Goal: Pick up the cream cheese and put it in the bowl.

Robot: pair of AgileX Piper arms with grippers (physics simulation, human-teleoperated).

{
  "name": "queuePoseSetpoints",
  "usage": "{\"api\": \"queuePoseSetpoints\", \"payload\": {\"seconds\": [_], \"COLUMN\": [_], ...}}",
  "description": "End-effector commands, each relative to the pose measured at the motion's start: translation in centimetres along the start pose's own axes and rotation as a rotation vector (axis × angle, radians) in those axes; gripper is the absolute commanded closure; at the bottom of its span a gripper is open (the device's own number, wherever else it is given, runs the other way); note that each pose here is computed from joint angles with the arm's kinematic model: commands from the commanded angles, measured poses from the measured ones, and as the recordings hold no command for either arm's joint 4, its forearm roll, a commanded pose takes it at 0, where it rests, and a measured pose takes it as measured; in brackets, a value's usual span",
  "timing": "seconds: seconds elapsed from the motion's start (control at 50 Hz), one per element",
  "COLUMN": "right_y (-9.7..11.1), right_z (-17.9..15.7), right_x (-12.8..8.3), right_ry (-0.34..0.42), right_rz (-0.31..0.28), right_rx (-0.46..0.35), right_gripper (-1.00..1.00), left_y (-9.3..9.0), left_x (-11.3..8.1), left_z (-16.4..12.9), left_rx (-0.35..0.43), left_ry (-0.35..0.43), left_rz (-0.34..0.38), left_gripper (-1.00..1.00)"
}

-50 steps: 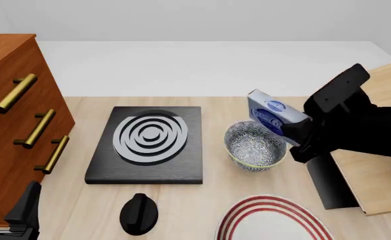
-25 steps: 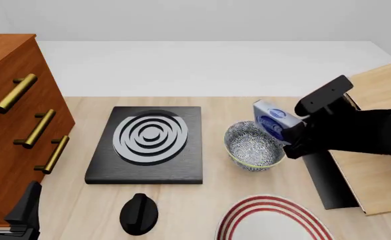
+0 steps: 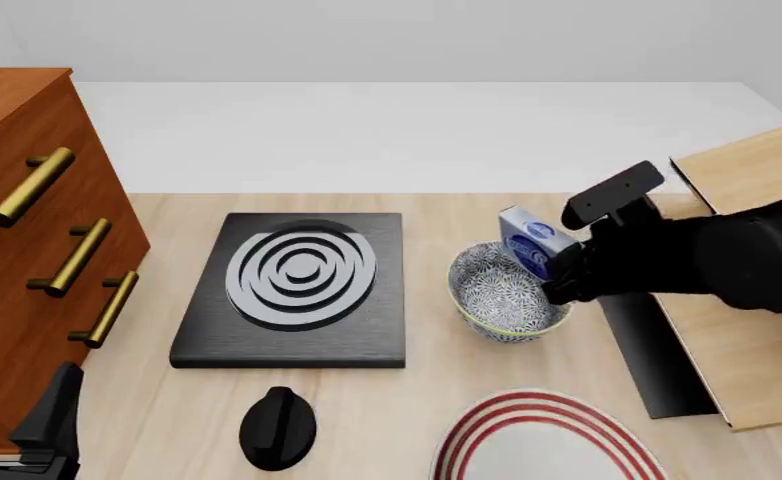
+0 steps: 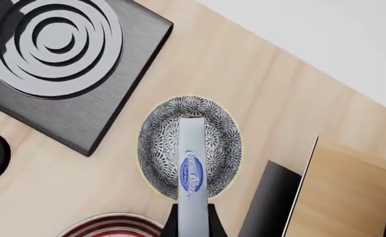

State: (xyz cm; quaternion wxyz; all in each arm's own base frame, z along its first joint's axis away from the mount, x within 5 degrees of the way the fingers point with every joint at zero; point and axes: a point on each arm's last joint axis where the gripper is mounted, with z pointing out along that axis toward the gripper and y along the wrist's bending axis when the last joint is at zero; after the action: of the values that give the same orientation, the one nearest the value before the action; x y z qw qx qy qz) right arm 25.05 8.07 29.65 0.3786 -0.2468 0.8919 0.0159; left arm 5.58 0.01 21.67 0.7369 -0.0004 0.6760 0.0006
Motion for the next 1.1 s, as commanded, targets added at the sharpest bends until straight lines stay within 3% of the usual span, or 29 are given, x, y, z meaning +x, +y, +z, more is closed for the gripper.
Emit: {"api": "queuePoseSetpoints", "payload": {"seconds": [0.02,1.1], "right_y": [-0.3,0.4], "right_z": [2.1,6.7], "right_x": [-0.1,2.7], "right_ry": [0.012,0.074], "right_rz": [0.022,0.042], "right_rx": [0.003,-0.010], "right_gripper": [1.00,1.00], "left_y": [0.0,0.0], "left_x": [0.0,0.0], "left_z": [0.0,0.0], "left_rx": [0.000,0.000], "left_ry": [0.000,0.000], "left_rz": [0.000,0.000], "left_gripper": [-1.00,-1.00]}}
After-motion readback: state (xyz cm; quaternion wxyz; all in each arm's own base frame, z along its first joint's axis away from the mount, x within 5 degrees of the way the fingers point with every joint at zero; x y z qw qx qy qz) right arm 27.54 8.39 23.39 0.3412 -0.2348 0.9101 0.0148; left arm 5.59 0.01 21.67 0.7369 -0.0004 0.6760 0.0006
